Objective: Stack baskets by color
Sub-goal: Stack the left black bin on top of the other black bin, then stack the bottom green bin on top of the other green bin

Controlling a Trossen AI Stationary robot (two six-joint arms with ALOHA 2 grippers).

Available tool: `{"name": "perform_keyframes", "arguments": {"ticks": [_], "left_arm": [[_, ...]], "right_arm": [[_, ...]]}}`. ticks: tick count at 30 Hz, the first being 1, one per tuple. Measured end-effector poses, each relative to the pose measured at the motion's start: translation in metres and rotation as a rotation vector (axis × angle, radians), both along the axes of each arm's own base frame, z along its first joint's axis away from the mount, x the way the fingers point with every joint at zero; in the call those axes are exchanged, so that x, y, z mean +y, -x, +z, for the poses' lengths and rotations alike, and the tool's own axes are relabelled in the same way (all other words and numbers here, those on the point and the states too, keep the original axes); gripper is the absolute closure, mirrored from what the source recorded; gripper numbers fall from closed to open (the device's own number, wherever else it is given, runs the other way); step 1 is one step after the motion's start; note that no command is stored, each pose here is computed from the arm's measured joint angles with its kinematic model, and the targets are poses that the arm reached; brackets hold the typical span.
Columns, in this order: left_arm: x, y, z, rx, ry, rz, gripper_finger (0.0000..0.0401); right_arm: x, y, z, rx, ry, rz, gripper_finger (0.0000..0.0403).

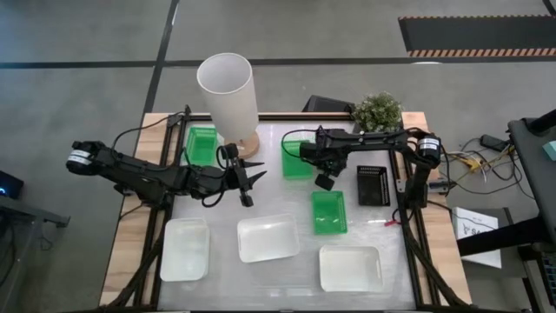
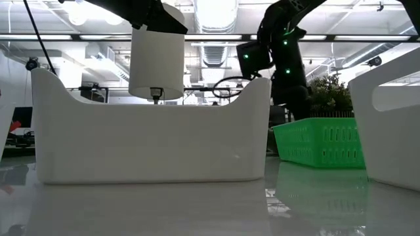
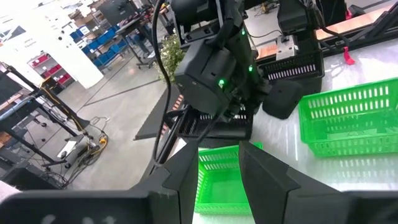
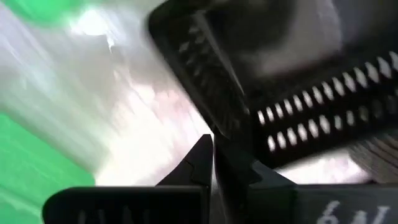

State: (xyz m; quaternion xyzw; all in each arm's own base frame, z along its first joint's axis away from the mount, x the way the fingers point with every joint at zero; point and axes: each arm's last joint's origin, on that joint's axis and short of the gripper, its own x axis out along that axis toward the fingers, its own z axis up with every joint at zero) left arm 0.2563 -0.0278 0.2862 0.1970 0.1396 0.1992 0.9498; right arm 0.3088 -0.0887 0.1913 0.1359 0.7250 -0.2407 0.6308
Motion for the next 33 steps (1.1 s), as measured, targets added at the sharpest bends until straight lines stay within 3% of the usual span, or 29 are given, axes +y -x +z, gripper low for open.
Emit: {"name": "perform_keyframes", "arguments": {"ticks": [11, 22, 33], "left_arm": [[0.000, 0.000, 0.000, 0.000, 0.000, 0.000, 0.0302], [0.000, 0.000, 0.000, 0.000, 0.000, 0.000, 0.0302], [0.000, 0.000, 0.000, -0.008, 0.018, 0.004, 0.0302]], "right_arm": [[-0.002, -0.005, 0.010, -0.037, 0.021, -0.002, 0.0394], [-0.001, 0.001, 0.016, 0.023, 0.005, -0.003, 0.0394], [0.023, 0.021, 0.067, -0.162, 0.061, -0.118, 0.0394]]}}
